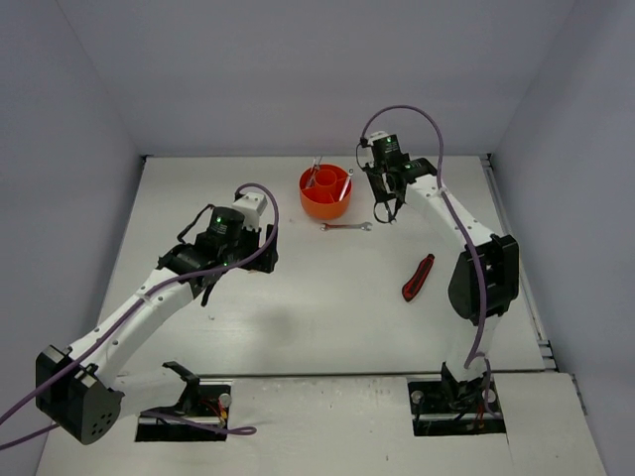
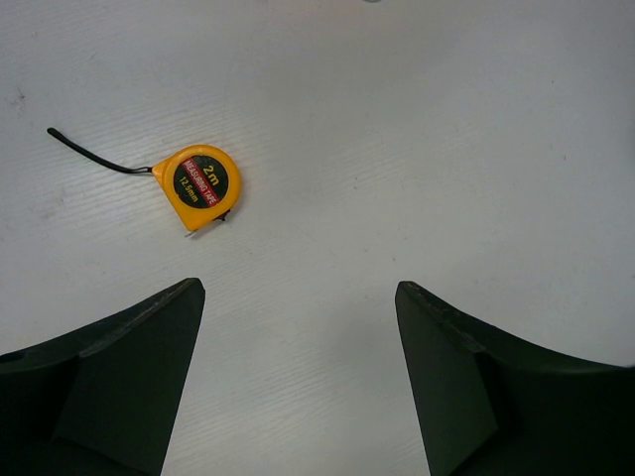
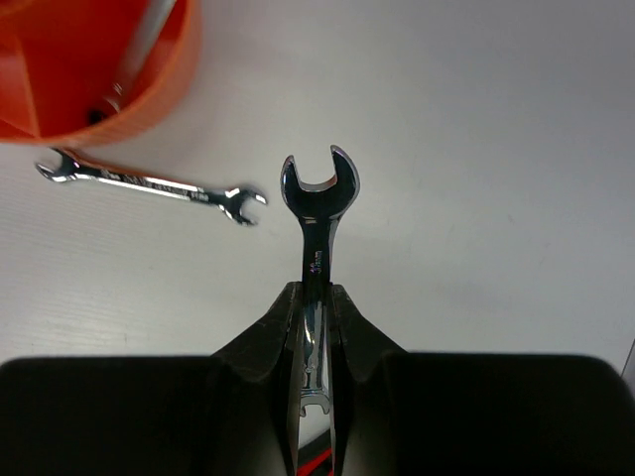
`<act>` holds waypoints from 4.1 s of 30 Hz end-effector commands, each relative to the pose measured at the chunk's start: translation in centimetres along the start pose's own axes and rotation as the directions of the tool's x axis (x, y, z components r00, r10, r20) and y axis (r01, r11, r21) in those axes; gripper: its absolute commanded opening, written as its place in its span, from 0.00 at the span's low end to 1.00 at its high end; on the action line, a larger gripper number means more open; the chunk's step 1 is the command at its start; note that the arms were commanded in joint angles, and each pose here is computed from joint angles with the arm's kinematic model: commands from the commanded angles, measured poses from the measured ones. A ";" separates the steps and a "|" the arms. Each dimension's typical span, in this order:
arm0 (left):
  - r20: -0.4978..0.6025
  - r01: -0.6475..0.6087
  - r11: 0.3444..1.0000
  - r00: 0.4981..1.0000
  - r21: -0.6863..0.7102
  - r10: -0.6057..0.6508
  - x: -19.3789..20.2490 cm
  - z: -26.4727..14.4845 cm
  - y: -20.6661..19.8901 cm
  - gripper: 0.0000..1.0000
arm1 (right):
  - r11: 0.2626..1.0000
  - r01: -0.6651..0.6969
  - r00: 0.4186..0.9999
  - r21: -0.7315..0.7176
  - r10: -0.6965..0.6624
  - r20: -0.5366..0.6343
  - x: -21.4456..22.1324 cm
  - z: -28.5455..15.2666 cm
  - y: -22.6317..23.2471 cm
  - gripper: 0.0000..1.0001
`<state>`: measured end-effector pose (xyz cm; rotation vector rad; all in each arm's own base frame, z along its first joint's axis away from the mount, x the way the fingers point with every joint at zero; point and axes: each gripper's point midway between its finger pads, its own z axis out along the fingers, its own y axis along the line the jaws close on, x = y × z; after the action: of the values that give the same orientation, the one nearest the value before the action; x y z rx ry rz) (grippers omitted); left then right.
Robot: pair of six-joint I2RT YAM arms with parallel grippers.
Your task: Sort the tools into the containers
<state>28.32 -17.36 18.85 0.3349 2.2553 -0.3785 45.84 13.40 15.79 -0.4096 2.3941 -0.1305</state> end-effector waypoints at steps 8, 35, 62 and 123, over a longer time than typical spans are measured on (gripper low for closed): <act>0.017 0.021 1.000 1.000 0.021 -0.021 -0.7 -0.4 -0.4 0.75 | 0.983 0.173 0.849 -0.058 -0.119 0.515 -16.0 -5.9 1.3 0.00; 0.035 0.116 0.993 0.993 -0.034 -0.115 0.8 -3.3 0.7 0.75 | 0.919 0.356 0.613 -0.170 -0.092 0.785 -23.6 0.8 8.8 0.00; 0.028 0.155 0.987 0.988 -0.049 -0.154 1.7 -3.5 1.0 0.75 | 0.884 0.432 0.660 -0.176 -0.177 0.730 -18.2 6.2 10.3 0.06; 0.089 0.061 0.998 0.994 -0.028 -0.058 -1.6 -3.0 0.7 0.75 | 0.901 0.192 0.951 -0.390 -0.073 0.299 0.3 9.3 8.0 0.60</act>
<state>27.21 -16.02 20.43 0.2528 2.2342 -0.3734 47.18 19.97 3.78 -0.7263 2.2217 0.3493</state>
